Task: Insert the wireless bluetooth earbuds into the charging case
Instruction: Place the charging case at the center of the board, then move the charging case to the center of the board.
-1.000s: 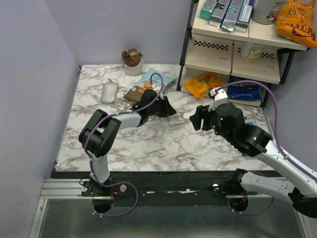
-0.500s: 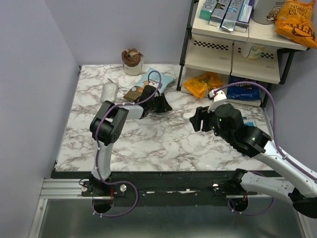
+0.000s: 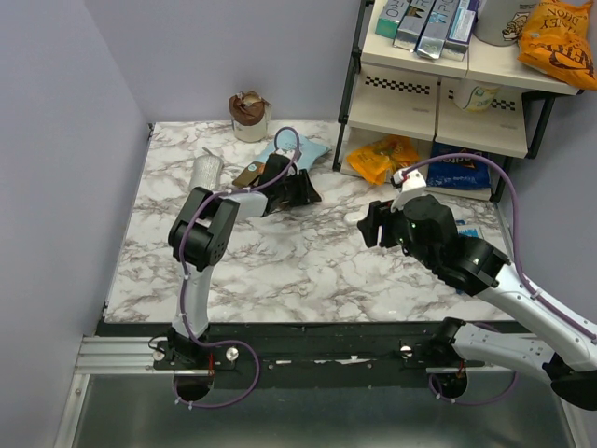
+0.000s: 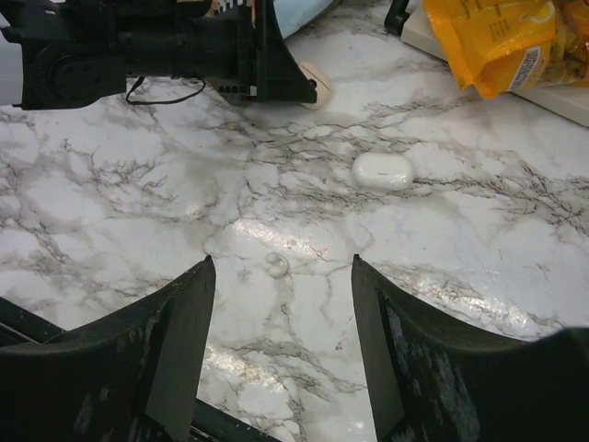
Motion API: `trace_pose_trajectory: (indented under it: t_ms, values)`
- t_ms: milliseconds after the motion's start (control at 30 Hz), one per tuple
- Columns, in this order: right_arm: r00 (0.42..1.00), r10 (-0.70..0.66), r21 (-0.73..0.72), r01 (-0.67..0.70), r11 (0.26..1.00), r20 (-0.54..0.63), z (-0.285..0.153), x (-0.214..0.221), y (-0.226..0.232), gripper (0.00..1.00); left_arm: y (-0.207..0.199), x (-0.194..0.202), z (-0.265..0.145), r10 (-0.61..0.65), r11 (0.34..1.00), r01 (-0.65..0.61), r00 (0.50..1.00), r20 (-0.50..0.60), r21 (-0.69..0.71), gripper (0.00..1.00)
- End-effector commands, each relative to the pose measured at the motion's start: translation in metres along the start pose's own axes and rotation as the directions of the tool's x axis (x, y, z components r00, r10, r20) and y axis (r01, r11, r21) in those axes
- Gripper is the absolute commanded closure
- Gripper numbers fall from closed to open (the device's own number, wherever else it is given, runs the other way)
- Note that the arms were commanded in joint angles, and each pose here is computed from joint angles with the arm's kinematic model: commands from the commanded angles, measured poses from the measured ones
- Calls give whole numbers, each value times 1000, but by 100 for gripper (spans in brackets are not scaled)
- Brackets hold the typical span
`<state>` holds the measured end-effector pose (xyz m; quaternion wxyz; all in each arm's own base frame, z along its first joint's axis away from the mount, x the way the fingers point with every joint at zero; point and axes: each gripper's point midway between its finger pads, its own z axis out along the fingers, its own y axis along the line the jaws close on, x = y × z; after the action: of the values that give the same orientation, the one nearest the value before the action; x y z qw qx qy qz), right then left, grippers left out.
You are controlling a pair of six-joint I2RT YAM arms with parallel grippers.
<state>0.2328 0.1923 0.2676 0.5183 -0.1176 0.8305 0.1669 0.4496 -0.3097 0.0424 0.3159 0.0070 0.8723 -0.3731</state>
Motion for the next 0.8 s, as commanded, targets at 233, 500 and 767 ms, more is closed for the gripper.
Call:
trace_pose_trajectory:
  t_ms: [233, 500, 767]
  values:
    - [1000, 28, 23, -28, 999, 12, 1, 2, -4, 30, 14, 3, -67, 33, 995, -33, 999, -1, -99, 44]
    - [999, 31, 103, -32, 994, 12, 20, 10, -13, 27, -18, -30, -142, 106, 981, -75, 980, 166, -181, 42]
    - [992, 123, 170, -114, 979, -42, 54, 33, -26, 22, -19, 0, -194, -47, 974, 126, 925, 378, -188, 1]
